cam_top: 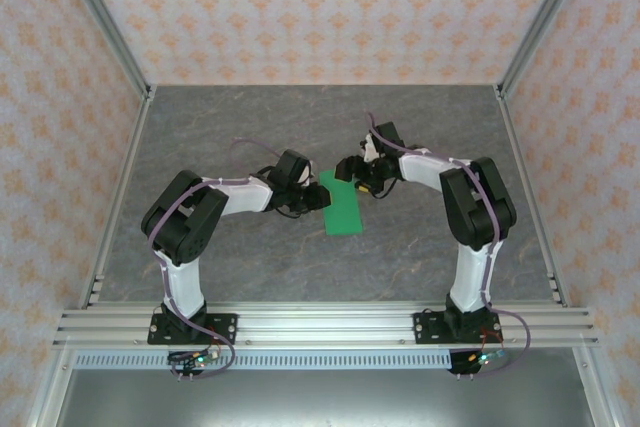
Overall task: Fold a paper plane with a square sheet of paper (fold left side to right side)
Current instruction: Fold the triangle a second time at the center of the table.
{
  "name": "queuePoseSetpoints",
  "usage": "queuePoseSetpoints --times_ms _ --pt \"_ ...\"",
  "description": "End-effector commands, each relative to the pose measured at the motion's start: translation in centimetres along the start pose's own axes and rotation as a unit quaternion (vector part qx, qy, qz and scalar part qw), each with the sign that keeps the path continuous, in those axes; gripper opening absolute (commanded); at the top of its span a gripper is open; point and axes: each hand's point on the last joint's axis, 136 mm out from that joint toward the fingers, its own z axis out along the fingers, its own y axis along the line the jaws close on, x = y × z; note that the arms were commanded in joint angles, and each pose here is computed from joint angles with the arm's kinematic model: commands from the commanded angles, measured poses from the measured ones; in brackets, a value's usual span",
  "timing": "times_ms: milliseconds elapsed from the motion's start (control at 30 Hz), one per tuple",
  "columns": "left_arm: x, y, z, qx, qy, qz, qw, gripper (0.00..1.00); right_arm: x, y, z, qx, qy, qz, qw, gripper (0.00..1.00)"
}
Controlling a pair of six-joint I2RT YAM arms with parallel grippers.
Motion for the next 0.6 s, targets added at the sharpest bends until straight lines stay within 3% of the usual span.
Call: queuePoseSetpoints --times_ms 0,300,567 --pt "0.2 1.1 0.0 -0.021 0.002 0.005 1.0 0.27 -1.6 0.2 0.0 0.006 -0.021 -0.026 0.999 0.73" --pt "0.1 0.9 0.0 -0.02 0.002 0.007 1.0 0.27 -2.6 0.0 -0.2 0.028 -0.032 -0.043 0.998 0.75" --pt "0.0 0.8 -0.1 -0.018 0.0 0.009 1.0 0.27 -2.0 0.5 0.5 -0.002 -0.013 -0.04 0.999 0.74"
